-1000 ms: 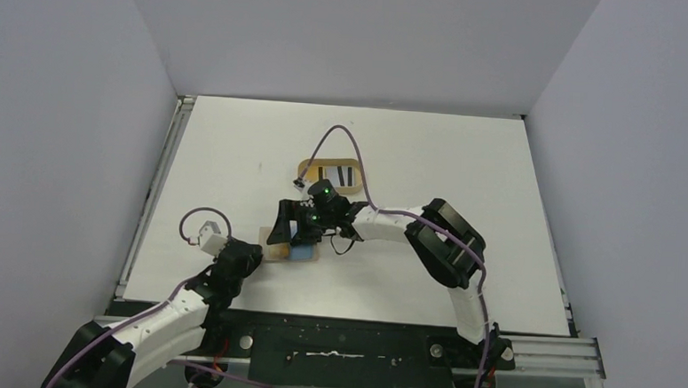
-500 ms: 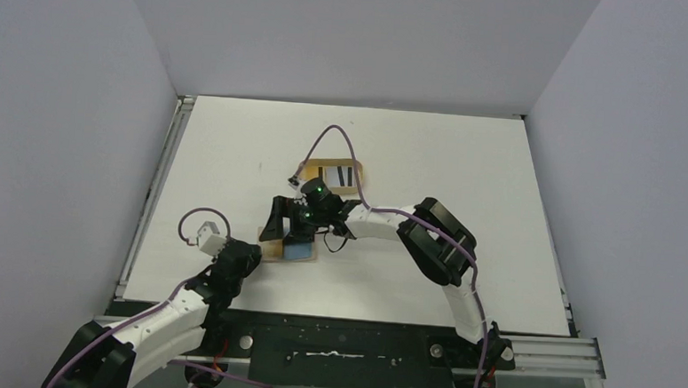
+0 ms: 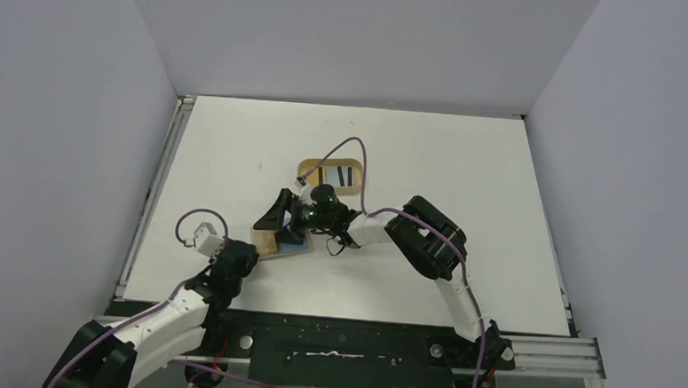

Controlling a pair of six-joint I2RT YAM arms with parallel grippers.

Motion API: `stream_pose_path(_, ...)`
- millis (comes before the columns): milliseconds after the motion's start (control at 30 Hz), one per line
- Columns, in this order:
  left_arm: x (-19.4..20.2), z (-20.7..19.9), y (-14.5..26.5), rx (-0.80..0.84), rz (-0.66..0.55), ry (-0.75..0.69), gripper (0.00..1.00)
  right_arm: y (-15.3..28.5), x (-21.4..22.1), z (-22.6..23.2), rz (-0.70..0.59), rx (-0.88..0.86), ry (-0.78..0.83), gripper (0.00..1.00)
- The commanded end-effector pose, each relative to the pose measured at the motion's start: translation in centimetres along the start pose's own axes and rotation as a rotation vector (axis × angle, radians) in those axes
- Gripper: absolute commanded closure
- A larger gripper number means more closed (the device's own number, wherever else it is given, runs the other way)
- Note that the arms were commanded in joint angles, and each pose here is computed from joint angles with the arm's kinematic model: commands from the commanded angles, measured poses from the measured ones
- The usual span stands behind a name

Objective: Take the credit cards out of the card holder

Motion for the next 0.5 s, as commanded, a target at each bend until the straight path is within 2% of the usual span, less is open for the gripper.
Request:
stream_pose_path(0,0.5,-0.3,0.2,0.021,0.038,0.002,1.00,-0.3,0.8,3.2,0.026,-0.132,0.031,0.15)
stream_pose_path(233,0.4,-0.2,0.3,0.019,0.032,0.004,1.00,-0.3,2.1,-0.6,0.113,0.204,0.124,0.13)
stream_pose_path(367,0.5,-0.1,0.3,0.017,0.033,0.005,1.00,-0.9,2.7,-0.5,0.148,0.202,0.115,0.13)
stream_pose_path(467,0.4,-0.2,0.3,0.023,0.029,0.008,1.00,-1.4,2.8,0.7,0.151,0.108,0.068,0.12)
Point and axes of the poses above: each gripper's point midway between its finger pads, its own y axis back along the fingers, its own z axis along the line the jaws close on, x = y × z, the point moved 4 cm from there along y, back along the fingers
